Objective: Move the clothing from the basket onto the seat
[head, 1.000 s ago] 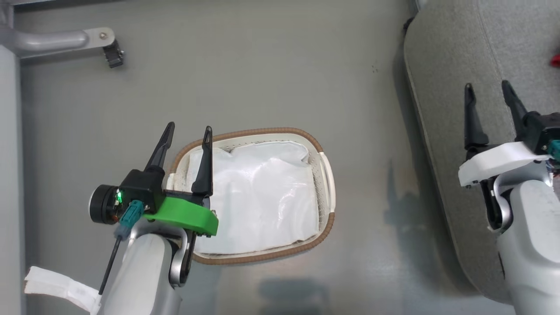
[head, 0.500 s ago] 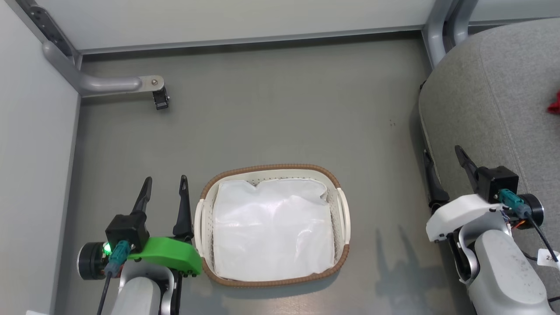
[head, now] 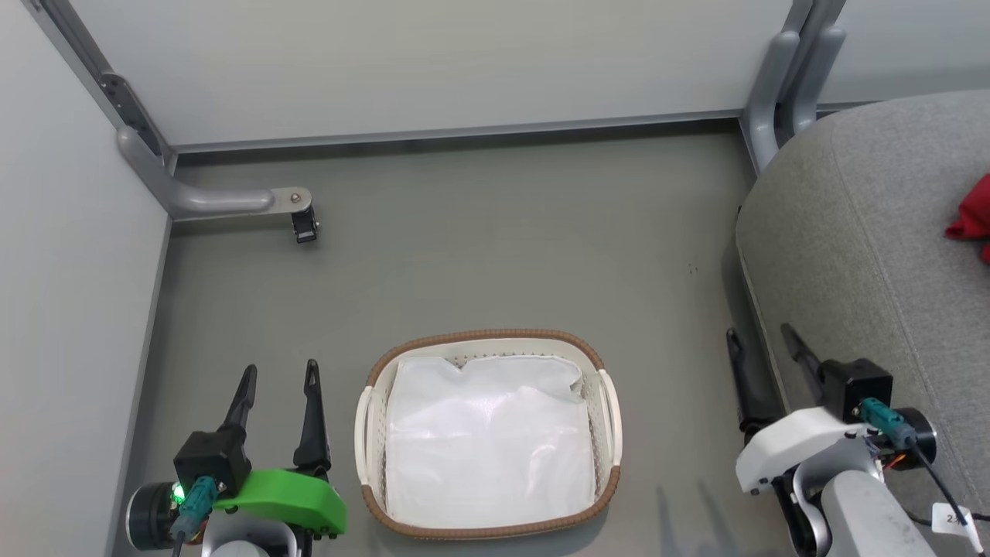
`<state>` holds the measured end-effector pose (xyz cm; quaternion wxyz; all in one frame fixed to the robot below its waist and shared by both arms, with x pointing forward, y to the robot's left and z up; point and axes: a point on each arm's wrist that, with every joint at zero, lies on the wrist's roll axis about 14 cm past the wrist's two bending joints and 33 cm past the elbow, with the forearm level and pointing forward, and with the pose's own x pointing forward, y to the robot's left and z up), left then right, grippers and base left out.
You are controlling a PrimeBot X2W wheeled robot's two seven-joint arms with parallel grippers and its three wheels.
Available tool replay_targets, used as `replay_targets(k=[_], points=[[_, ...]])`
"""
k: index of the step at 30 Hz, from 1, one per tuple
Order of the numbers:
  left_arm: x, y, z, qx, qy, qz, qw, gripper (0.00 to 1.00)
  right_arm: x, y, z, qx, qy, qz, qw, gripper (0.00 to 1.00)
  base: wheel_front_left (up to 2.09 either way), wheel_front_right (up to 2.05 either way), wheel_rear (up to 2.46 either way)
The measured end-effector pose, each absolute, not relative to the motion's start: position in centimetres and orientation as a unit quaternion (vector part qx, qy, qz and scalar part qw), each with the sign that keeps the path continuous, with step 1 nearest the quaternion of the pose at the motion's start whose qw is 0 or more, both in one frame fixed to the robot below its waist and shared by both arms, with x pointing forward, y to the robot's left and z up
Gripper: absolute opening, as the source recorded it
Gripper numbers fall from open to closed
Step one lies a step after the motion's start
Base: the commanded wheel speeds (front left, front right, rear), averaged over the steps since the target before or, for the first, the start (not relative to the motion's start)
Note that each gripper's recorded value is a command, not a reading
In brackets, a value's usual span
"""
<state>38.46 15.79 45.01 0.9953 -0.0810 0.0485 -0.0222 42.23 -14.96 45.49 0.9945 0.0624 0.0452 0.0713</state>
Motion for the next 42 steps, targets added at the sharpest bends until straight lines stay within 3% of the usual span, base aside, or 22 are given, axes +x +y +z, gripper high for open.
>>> replay_targets(k=[15, 16, 22, 42], points=[[37.4, 15.9, 46.1, -0.131, 0.031, -0.033, 0.99, 1.0, 41.3, -13.6, 46.5, 0.08, 0.031, 0.085, 0.993, 1.0, 0.0, 0.0, 0.0], [37.3, 15.9, 46.0, -0.132, 0.033, -0.033, 0.99, 0.0, 41.2, -13.5, 46.3, 0.08, 0.033, 0.086, 0.992, 0.0, 0.0, 0.0, 0.0], [36.8, 16.0, 44.6, -0.144, 0.057, -0.026, 0.988, 0.0, 40.3, -13.5, 44.5, 0.098, 0.067, 0.077, 0.99, 0.0, 0.0, 0.0, 0.0], [37.1, 17.7, 44.9, -0.3, 0.067, 0.023, 0.951, 0.0, 40.3, -15.7, 45.2, 0.266, 0.072, 0.018, 0.961, 0.0, 0.0, 0.0, 0.0]])
